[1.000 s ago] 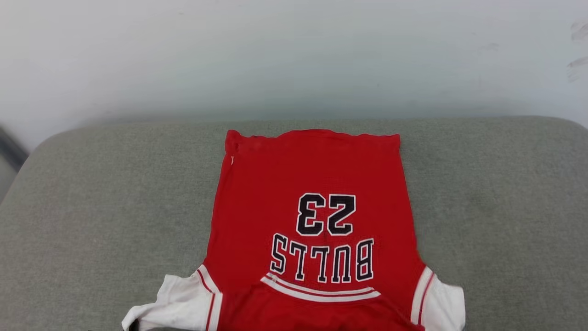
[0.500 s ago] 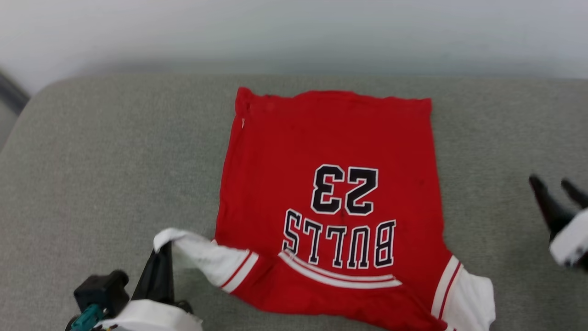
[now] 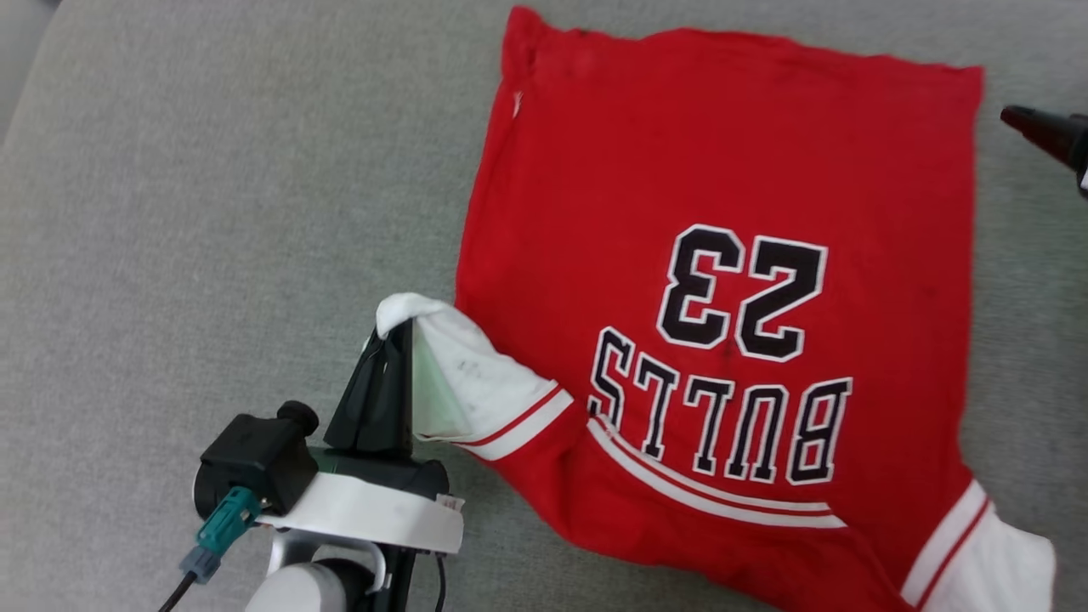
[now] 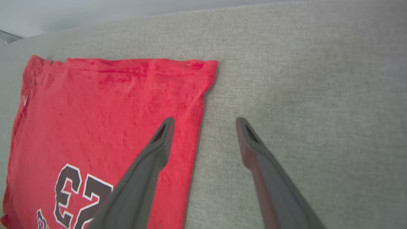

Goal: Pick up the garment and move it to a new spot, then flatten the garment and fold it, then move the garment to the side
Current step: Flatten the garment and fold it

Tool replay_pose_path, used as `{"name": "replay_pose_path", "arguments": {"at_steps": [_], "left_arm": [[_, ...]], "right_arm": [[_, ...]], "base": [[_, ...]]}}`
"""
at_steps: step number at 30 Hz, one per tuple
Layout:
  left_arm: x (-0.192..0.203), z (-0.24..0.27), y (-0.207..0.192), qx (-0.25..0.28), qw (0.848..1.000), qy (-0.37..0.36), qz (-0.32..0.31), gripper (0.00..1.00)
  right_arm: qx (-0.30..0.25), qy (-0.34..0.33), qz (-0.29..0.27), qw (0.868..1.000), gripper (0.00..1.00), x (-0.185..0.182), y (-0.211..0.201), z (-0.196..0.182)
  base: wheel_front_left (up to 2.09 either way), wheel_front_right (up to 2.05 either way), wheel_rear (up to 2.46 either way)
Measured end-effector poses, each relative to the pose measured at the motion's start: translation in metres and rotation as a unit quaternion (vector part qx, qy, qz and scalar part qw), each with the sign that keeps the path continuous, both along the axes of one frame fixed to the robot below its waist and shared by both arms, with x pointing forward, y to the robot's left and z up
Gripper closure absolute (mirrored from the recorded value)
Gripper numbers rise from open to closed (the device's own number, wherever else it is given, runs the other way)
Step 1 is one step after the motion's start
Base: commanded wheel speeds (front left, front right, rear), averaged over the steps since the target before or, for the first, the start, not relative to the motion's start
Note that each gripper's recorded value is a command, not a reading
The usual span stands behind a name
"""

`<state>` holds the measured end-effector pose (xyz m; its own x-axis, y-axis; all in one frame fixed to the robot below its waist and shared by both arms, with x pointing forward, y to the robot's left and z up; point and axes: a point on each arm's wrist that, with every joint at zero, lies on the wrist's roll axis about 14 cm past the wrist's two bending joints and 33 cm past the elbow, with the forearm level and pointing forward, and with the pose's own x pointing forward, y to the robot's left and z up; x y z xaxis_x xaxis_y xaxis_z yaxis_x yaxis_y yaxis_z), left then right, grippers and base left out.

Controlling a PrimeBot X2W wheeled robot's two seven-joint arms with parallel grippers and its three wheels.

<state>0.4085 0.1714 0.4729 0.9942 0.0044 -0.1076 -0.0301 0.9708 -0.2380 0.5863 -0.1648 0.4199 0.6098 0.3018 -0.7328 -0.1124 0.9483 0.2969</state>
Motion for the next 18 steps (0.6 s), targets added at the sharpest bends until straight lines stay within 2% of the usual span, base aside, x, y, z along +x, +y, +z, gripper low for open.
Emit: {"name": "replay_pose_path", "arguments": {"at_steps": [4, 11, 12, 13, 14, 18], "left_arm": [[0.006, -0.007, 0.004, 0.005, 1.000, 0.002, 0.005, 1.00], [0.006, -0.018, 0.015, 0.015, 1.000, 0.015, 0.021, 1.00], [0.005, -0.019, 0.017, 0.016, 0.999, 0.016, 0.024, 1.00], [0.005, -0.020, 0.018, 0.017, 0.999, 0.017, 0.025, 1.00], [0.004, -0.020, 0.018, 0.018, 0.999, 0.017, 0.025, 1.00], [0.002, -0.019, 0.021, 0.016, 0.999, 0.015, 0.029, 1.00]], "right_arm": [[-0.005, 0.038, 0.025, 0.999, 0.00, 0.017, 0.023, -0.021], [-0.008, 0.116, 0.051, 0.992, 0.00, 0.015, 0.047, -0.065], [-0.006, 0.125, 0.051, 0.991, 0.13, 0.015, 0.048, -0.068], [-0.006, 0.130, 0.051, 0.990, 0.63, 0.014, 0.048, -0.069], [-0.008, 0.134, 0.052, 0.990, 1.00, 0.014, 0.048, -0.069], [-0.006, 0.140, 0.057, 0.988, 1.00, 0.010, 0.052, -0.065]], "base": [[0.00, 0.00, 0.00], [0.00, 0.00, 0.00], [0.00, 0.00, 0.00], [0.00, 0.00, 0.00], [0.00, 0.00, 0.00], [0.00, 0.00, 0.00]]}}
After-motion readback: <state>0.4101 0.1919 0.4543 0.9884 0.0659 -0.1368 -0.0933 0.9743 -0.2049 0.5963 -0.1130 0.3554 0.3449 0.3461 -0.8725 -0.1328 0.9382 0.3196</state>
